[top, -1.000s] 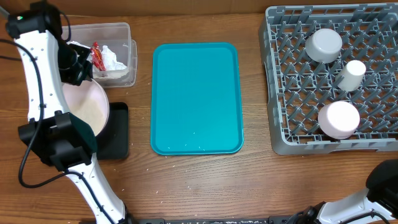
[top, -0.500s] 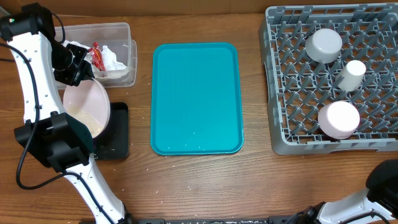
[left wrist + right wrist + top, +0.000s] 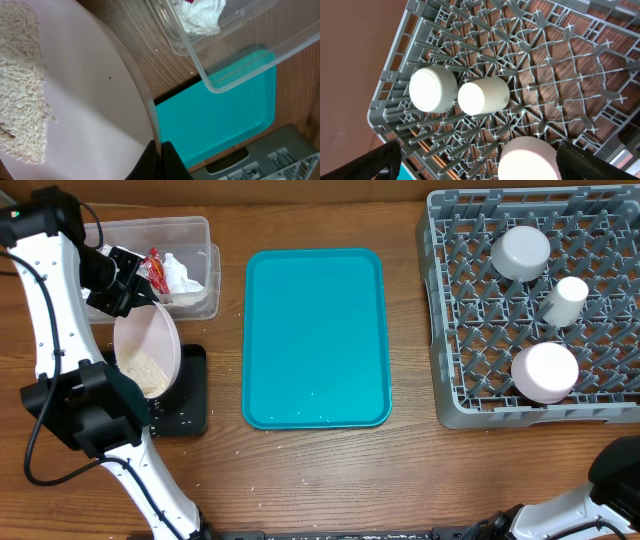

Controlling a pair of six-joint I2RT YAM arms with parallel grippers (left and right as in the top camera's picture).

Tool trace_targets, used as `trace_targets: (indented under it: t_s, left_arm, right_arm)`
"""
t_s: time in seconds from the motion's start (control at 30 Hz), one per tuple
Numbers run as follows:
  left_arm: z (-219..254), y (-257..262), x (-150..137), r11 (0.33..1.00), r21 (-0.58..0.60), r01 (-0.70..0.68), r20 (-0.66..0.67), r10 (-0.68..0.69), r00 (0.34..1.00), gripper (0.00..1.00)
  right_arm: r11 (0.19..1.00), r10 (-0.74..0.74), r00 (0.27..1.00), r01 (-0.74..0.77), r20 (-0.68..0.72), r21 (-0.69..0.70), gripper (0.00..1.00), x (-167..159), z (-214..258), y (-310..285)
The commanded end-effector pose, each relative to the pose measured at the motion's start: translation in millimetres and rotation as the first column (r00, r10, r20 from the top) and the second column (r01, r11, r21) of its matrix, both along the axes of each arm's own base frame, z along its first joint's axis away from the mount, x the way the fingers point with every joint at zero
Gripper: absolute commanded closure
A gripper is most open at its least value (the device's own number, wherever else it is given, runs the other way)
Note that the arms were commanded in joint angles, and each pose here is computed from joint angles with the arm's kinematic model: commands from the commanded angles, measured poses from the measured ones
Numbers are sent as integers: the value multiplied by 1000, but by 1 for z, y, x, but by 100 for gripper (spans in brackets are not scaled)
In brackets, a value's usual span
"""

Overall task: Sort waste into correct bins and load items into the dishwasher
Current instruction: 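Tilt the plate with the left gripper to pour rice onto the black tray, then hold the plate tilted steeply and shake remaining rice onto the black tray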

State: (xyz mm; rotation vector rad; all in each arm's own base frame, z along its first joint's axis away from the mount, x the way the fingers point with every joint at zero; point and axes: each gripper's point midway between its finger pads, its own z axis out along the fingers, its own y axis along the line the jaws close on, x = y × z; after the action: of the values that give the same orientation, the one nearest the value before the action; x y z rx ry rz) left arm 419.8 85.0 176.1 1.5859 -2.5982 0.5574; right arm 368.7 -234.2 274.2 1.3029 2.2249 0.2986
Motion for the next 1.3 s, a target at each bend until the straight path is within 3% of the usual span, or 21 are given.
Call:
trace_targets:
  t_s: [0.0,0.6,0.77,1.27]
  left_arm:
    - [10,2,-5,999,-44,29,39,-27,999,96]
    - [19,-2,-5,987,-140,85,113,-69,991,96]
    - [29,-5,-1,970,-214,120,189,-79,979,96]
    - [17,-10,-9,935,-334,121,182,-62,981,96]
  right_arm:
    - [1000,-3,1000,3,11,-11,0,1,5,0]
    - [1000,-3,1000,3,10,-11,0,1,5,0]
    - [1000,-3,1000,3,10,-11,0,1,5,0]
    - [1000,-3,1000,3,10,-11,0,1,5,0]
